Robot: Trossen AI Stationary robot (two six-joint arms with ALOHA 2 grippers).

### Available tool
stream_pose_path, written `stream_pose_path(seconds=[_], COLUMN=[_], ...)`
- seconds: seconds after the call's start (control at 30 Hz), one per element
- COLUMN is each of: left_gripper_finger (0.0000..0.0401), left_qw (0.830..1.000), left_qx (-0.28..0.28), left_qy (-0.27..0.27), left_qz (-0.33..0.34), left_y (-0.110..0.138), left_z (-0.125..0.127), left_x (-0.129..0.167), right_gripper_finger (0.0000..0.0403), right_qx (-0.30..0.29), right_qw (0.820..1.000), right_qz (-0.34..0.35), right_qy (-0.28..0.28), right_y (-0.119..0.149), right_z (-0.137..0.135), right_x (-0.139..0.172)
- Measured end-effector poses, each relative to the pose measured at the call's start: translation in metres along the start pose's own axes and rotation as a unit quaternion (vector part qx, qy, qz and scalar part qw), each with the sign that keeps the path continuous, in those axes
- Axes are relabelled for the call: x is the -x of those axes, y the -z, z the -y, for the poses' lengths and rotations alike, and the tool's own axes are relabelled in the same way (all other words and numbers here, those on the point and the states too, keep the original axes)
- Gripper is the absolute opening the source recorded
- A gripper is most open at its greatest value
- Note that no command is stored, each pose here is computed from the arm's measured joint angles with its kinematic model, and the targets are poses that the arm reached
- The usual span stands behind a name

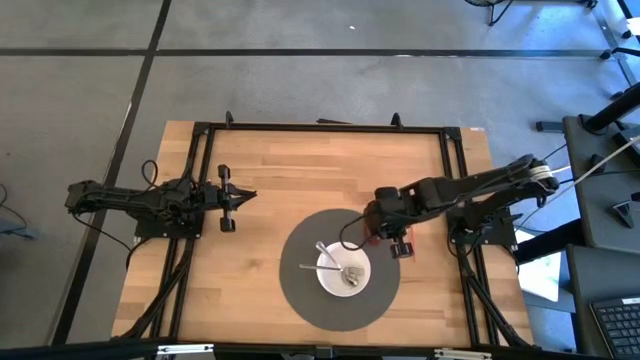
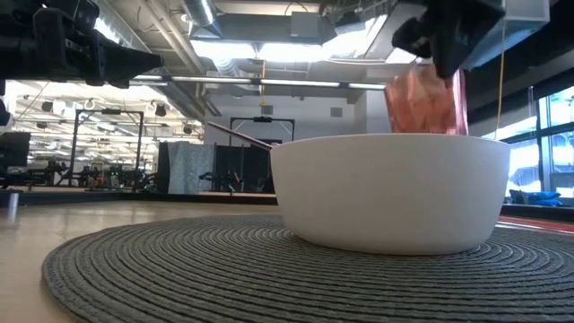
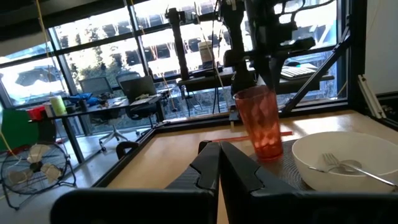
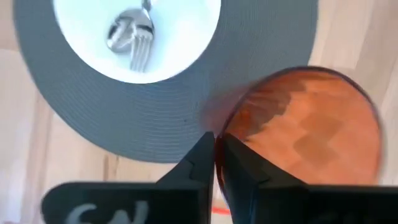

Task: Pick & Place Utensil
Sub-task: Put the orange cup on the gray mat, then put the orange straw into the orange cup

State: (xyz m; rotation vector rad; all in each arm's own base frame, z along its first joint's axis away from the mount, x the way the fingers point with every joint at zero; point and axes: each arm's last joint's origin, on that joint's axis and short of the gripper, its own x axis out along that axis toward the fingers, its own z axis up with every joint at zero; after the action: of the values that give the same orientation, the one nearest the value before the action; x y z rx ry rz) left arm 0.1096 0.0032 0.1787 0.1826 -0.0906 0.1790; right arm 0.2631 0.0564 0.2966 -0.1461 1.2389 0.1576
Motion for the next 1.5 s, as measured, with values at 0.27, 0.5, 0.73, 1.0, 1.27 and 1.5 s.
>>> stream_pose_path(seconds=[0.27,0.5,0.73,1.0,1.27,1.5], left_gripper_finger=[0.0003,0.0008,0.0004,0.0006,0.0002,0.0005], left_qw=[1.0,1.0,1.0,1.0,1.0,1.0], left_qx=[0.0,0.0,-0.001,0.0,-0.001,-0.001], left_qy=[0.0,0.001,0.001,0.001,0.001,0.001], left_qz=[0.0,-0.002,-0.003,-0.003,-0.006,-0.007], left_y=[0.0,0.0,0.001,0.001,0.001,0.001], left_z=[0.0,0.0,0.0,0.0,0.0,0.0], left_x=[0.0,0.0,0.0,0.0,0.0,0.0], right_gripper_finger=[0.0031,0.0031,0.001,0.0091,0.0178,0.0206], right_qx=[-0.023,-0.023,0.009,0.001,0.008,0.012], right_qw=[1.0,0.999,1.0,1.0,0.999,0.999], right_qz=[-0.021,-0.022,-0.016,-0.012,0.016,0.027], right_qy=[-0.001,-0.001,0.016,0.019,0.046,0.045], right_y=[-0.001,-0.001,0.004,0.007,-0.002,-0.01], right_z=[0.0,0.0,-0.013,-0.021,-0.018,-0.018], right_x=[0.023,0.015,-0.017,-0.029,-0.013,0.006])
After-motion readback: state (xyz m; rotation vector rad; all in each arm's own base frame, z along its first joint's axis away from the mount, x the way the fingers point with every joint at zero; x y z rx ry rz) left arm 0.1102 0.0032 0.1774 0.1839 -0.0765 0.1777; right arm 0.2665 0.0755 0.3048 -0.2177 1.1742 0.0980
